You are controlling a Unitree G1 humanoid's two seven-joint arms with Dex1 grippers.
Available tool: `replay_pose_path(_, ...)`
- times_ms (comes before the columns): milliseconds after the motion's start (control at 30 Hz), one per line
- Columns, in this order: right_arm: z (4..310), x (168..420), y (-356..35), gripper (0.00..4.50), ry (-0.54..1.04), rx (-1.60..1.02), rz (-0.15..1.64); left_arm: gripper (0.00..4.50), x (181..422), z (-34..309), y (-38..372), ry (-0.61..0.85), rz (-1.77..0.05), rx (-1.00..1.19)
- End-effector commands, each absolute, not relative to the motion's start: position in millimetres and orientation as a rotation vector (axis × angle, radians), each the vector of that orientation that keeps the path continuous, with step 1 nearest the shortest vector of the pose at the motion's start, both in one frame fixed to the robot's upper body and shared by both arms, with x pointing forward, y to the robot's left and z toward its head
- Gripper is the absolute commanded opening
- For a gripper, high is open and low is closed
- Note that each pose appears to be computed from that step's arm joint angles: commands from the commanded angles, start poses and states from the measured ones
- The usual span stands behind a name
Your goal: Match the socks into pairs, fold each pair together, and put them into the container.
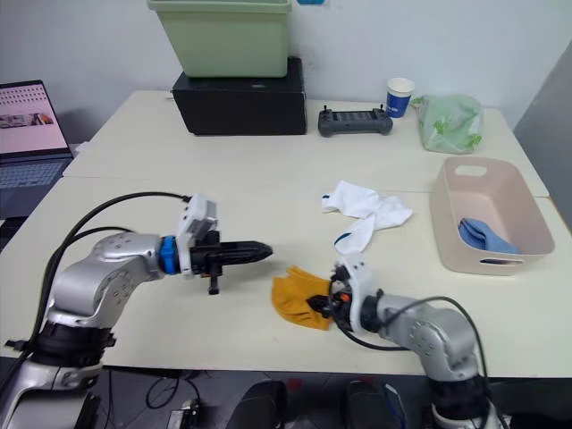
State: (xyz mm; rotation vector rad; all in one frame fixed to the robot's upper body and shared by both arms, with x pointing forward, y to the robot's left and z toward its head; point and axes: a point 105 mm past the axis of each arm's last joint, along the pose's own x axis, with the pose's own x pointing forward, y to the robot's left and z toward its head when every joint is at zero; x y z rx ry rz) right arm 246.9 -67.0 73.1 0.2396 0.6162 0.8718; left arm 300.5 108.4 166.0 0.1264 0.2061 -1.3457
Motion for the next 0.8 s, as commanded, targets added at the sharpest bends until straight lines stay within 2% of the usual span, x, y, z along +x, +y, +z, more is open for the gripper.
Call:
replay_pose_path(33,93,235,-102,0.0,0.475,0.283,0.705,1.47,294,184,57,0.142,-1.548,0.16)
replay_pose_path(233,110,211,-134,0.0,0.363,0.208,0.532,3.5,302,206,24,0.087,-1.603,0.158)
replay_pose_path(333,132,211,-167,0.0,0.247,0.142,0.387,4.46,308,217,8,0.044,-1.604,0.181)
replay_pose_path(467,179,214,-211,0.0,0.092,-0.077,0.25,4.49,307,229,-6,0.02,-1.631,0.163)
replay_pose_path(600,221,228,-252,0.0,0.041,-0.404,0.144,4.49,304,232,-6,0.013,-1.655,0.183)
replay_pose_path(667,229,235,-260,0.0,0.048,-0.524,0.129,4.49,304,232,-7,0.012,-1.659,0.185)
replay_pose_path(800,242,272,-280,0.0,0.065,-0.862,0.057,4.49,301,230,-7,0.025,-1.679,0.202)
